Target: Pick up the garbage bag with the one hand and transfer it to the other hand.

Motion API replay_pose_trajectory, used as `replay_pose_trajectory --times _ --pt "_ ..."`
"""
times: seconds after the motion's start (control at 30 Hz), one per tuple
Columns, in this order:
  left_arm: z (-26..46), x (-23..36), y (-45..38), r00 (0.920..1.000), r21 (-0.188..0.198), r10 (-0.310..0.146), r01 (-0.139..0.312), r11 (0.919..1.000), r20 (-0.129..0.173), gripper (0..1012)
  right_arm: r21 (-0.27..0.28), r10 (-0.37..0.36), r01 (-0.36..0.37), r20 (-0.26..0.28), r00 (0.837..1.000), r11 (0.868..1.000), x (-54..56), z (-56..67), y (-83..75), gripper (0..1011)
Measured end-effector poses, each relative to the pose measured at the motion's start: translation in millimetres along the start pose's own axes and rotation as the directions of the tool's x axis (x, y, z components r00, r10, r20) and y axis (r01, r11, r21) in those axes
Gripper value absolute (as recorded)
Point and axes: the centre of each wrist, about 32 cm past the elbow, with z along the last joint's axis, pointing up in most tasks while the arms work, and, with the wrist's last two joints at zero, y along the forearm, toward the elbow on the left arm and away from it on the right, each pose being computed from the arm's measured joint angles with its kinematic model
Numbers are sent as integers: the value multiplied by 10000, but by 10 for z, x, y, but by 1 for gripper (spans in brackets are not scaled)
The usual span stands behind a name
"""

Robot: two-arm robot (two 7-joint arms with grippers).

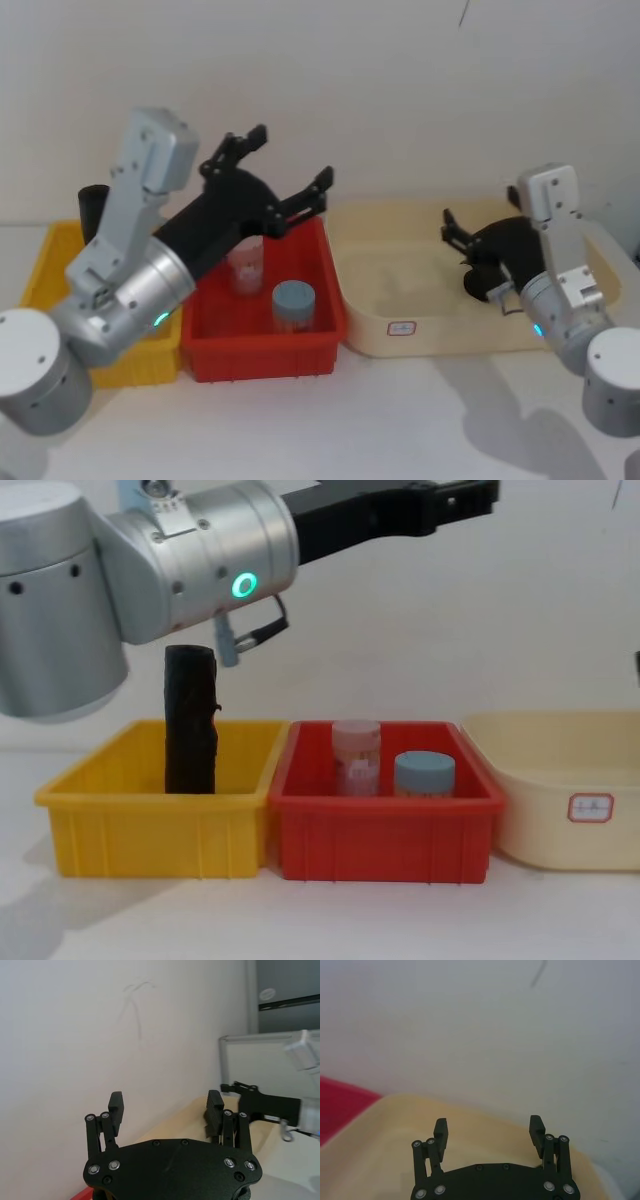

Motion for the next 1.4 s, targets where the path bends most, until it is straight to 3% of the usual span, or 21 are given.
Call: replay_pose_trajectory --times 0.13,0.3,0.33,0.5,0.53,0.77,0.83,1.1,1.4 --pt "25 -12 100 9992 96 358 -360 9993 153 1001 -15 570 -571 -127 9983 9984 -91 31 -68 1000" --pt "66 -27 300 9931 266 1091 -1102 9935 424 1001 -7 1304 -1304 -274 9911 9915 -214 71 -150 1000" --pt "75 -33 369 9903 324 1298 -1315 9908 487 1001 6 1548 -1549 -321 9874 9879 -263 86 -180 1000" --pt "80 -48 556 9794 568 1916 -1952 9791 631 1001 74 2245 -2244 -476 9733 9745 -385 137 -250 1000" --pt "71 -53 638 9745 706 2147 -2192 9731 657 1001 106 2370 -2367 -494 9703 9715 -410 151 -264 1000" --pt "52 -75 875 9573 1104 2793 -2863 9518 745 1001 320 3415 -3400 -727 9371 9399 -604 242 -357 1000" --pt "49 -83 926 9532 1191 2923 -2999 9465 769 1001 459 3853 -3827 -825 9191 9227 -691 296 -394 1000" --pt "43 -100 1053 9423 1420 3240 -3332 9321 844 1001 605 4645 -4606 -1089 8788 8856 -861 388 -466 1000" --pt "42 -111 1126 9355 1549 3417 -3521 9231 902 1001 521 5116 -5102 -1564 8449 8585 -964 447 -477 1000"
